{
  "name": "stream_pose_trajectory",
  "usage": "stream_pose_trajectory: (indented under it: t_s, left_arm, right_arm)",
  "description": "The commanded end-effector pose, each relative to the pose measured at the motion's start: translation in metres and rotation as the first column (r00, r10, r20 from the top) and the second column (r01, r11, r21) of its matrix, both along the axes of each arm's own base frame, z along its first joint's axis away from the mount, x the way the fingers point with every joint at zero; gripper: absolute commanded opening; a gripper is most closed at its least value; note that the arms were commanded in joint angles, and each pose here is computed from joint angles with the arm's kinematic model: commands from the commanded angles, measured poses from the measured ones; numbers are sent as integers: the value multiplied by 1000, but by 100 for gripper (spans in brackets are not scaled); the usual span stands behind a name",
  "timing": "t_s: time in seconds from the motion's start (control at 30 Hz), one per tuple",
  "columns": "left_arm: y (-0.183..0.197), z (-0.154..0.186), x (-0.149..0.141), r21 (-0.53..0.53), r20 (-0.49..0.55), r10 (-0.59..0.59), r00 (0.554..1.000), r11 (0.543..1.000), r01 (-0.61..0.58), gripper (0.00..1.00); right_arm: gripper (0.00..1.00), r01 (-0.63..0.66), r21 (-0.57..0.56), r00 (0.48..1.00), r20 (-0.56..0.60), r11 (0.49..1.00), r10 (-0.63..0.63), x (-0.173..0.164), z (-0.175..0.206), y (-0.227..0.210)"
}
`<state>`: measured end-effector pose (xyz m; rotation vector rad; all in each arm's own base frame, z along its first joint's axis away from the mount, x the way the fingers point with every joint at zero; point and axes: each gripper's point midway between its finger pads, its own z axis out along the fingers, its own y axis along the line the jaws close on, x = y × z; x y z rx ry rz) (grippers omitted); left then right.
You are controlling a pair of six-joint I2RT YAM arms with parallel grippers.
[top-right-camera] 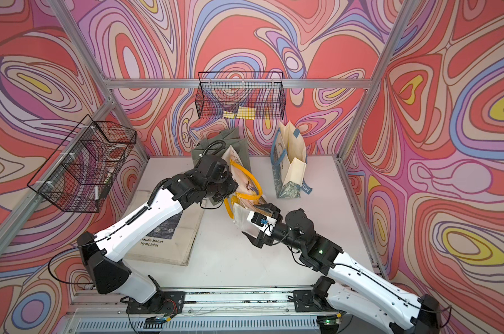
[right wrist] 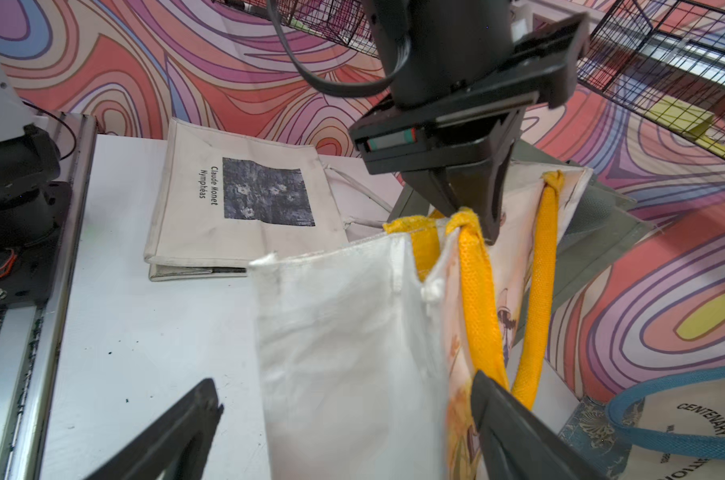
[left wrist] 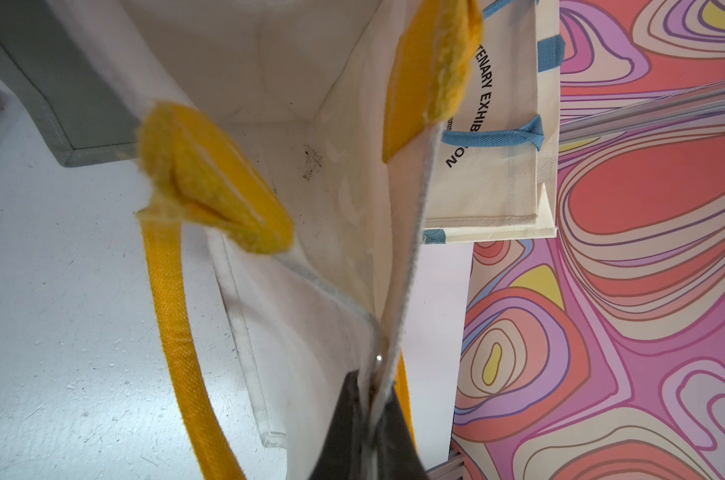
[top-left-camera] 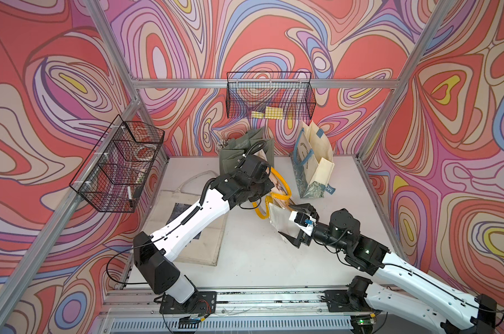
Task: Put away the canvas bag
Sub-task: Press the canvas bag at the center of the board.
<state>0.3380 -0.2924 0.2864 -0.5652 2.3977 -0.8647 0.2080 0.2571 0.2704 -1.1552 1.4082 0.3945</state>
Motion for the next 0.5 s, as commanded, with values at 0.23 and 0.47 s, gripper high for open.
stream_pose_trajectory:
  t_s: [0.23,0.47]
  left_arm:
    - [2,25,13,-61,62,66,996,996,-62,0]
    - [-5,27,13,-88,53,46,998,995,-41,0]
  right_arm:
    - [98,60,66,991,113,996,-67,-2,-5,28]
    - [98,377,94,897,211,922,-388,31,-8,4]
